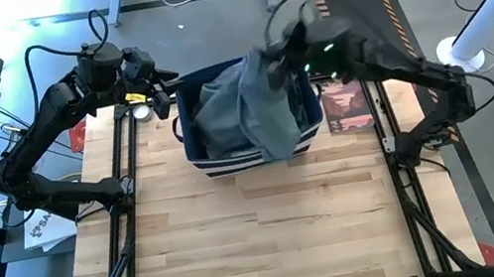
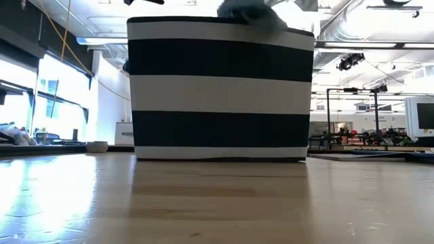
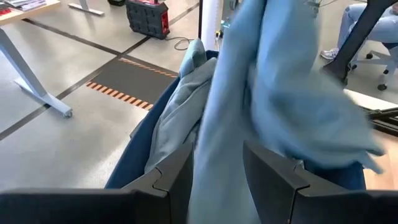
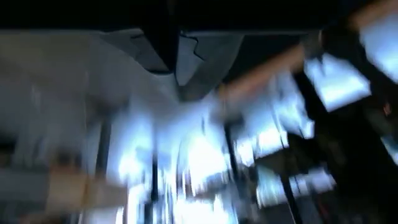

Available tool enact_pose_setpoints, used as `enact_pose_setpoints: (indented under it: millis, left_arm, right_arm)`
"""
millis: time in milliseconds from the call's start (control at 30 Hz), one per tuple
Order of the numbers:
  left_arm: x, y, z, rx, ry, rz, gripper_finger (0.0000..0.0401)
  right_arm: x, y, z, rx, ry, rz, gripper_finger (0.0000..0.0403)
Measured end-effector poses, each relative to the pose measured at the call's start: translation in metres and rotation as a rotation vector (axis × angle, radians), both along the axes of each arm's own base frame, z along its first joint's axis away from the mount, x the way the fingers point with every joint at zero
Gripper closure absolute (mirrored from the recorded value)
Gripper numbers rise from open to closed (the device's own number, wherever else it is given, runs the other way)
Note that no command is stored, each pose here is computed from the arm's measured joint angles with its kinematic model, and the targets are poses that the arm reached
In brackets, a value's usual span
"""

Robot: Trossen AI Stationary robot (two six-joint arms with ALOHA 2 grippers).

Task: Sort clothes
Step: Put the gray pants into the blue bin

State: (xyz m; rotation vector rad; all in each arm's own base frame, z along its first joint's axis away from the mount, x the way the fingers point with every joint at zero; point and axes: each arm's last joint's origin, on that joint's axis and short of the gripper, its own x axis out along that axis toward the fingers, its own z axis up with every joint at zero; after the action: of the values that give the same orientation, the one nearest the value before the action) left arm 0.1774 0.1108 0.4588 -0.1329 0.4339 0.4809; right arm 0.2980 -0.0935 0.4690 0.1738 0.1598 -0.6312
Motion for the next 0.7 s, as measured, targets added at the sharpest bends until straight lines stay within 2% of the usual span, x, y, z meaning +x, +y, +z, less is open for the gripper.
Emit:
enact_pose_setpoints:
  millis: [133,233,333,433,567,700]
  left_arm:
    - [0.000,0.000,0.000,-0.006,-0.003,0.003,0.0266]
    - [0.001,0.001,0.000,-0.004,-0.005,0.004,0.0266]
    - [0.002,0.001,0.000,-0.006,-0.004,0.005,0.0266]
    - [0.002,0.001,0.000,-0.013,-0.008,0.010,0.0266]
    - [0.002,0.001,0.000,-0.021,-0.012,0.014,0.0266]
    - [0.002,0.001,-0.001,-0.039,-0.020,0.023,0.0266]
  right_arm:
    - [0.013,-0.011,-0.074,0.259,0.210,-0.080,0.0402]
    - [0.020,-0.017,-0.121,0.343,0.313,-0.102,0.0398]
    - [0.026,-0.026,-0.146,0.413,0.338,-0.061,0.0367]
    - [0.026,-0.040,-0.139,0.475,0.260,-0.040,0.0316]
    - [0.016,-0.062,-0.090,0.437,0.130,-0.028,0.0249]
    - [-0.001,-0.067,-0.038,0.354,0.092,-0.009,0.0216]
